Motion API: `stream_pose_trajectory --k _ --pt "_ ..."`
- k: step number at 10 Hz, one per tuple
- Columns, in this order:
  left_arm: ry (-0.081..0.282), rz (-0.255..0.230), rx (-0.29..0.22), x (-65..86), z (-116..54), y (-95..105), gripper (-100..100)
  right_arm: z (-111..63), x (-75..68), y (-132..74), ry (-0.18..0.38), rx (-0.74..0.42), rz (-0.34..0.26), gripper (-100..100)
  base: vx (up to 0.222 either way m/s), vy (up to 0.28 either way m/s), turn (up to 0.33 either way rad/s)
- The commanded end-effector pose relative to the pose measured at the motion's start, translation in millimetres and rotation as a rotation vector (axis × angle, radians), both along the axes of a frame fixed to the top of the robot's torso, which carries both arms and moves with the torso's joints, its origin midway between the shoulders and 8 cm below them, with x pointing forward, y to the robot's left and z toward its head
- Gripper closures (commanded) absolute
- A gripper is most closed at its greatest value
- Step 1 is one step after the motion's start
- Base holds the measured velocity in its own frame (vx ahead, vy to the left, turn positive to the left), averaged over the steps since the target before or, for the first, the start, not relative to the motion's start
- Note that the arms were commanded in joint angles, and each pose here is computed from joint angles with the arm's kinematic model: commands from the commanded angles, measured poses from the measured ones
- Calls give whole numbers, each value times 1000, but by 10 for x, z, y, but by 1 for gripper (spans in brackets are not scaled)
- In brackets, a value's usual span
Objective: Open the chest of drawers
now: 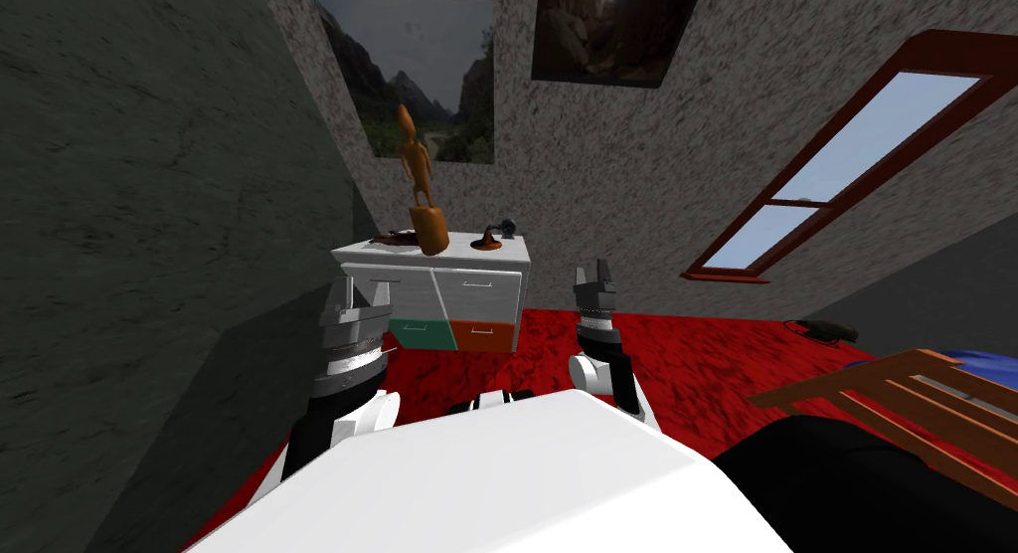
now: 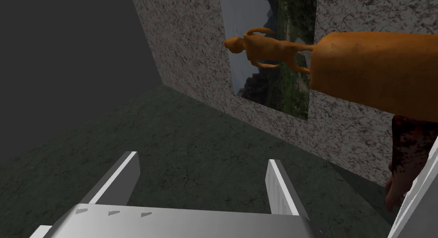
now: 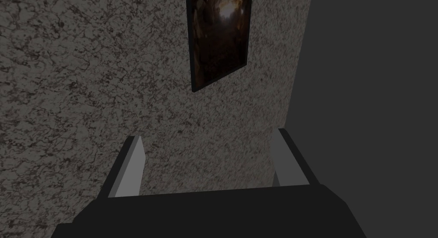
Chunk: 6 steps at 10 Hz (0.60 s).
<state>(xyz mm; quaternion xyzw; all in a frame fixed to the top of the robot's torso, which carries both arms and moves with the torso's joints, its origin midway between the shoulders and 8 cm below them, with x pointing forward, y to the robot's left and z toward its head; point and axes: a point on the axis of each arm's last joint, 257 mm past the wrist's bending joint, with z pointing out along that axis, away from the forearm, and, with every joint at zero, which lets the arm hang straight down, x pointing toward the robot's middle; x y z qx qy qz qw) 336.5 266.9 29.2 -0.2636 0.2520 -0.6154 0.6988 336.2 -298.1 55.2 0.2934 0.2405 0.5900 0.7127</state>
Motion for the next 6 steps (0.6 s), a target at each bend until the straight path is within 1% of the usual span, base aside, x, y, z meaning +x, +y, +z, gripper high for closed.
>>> stream_pose_trajectory --k 1,3,4,6 --pt "23 -15 31 55 -65 -40 -100 0 0 0 0 0 0 0 19 -14 -28" --pt "82 -32 67 206 -260 -89 -100 -3 1 0 1 0 0 0 52 -52 -47" --pt "99 -34 73 249 -318 -97 -100 -3 1 0 1 0 0 0 74 -50 -41" --pt "166 -38 88 418 -560 -123 -100 -3 1 -1 1 0 0 0 68 -44 -51"
